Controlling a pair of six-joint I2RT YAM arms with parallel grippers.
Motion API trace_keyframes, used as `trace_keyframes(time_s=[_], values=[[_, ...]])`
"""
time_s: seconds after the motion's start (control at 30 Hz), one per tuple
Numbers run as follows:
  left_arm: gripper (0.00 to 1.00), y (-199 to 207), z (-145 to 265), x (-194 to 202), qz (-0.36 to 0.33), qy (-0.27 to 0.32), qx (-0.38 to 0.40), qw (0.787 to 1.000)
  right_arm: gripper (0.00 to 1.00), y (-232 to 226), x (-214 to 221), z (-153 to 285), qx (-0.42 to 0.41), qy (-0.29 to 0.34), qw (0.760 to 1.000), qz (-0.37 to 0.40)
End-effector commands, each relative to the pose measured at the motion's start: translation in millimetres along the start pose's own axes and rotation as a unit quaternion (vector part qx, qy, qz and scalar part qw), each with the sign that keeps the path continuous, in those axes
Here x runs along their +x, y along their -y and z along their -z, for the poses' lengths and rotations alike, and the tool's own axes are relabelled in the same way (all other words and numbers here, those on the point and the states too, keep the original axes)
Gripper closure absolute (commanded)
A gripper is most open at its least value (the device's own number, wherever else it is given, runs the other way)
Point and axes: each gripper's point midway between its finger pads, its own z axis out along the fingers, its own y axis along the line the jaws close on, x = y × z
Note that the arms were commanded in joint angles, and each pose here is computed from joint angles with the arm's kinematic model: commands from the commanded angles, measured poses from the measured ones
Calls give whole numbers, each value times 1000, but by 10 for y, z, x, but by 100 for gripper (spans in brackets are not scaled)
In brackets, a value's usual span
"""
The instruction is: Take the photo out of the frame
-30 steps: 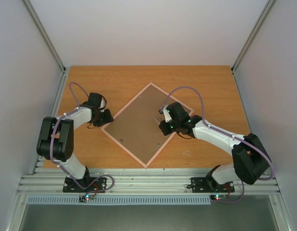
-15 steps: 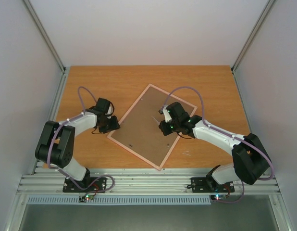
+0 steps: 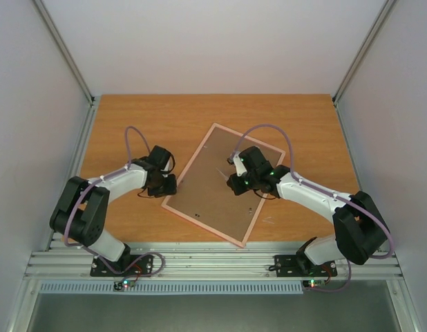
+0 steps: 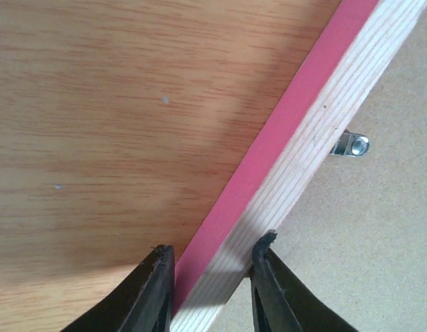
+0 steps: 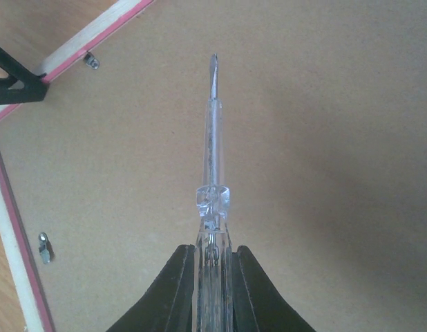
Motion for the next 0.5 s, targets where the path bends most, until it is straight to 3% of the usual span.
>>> trace_keyframes(time_s=[0.0,0.13,0.3,0.47], values=[[71,-31,-3,98,3,-6,-8,1000,99,-84,-113,0,-21,1,1000,-9],[78,-19,13,77,18,6,-2,1000,99,-103,-119,-24,-27,-4,1000,-11],[90,-202,107,51,44,32,-48,997,99,-123,-123,-33,-32,-4,999,-13],[90,-149,130,95,51,32,-26,998,99,-164,-117,-44,-44,-8,999,-13]])
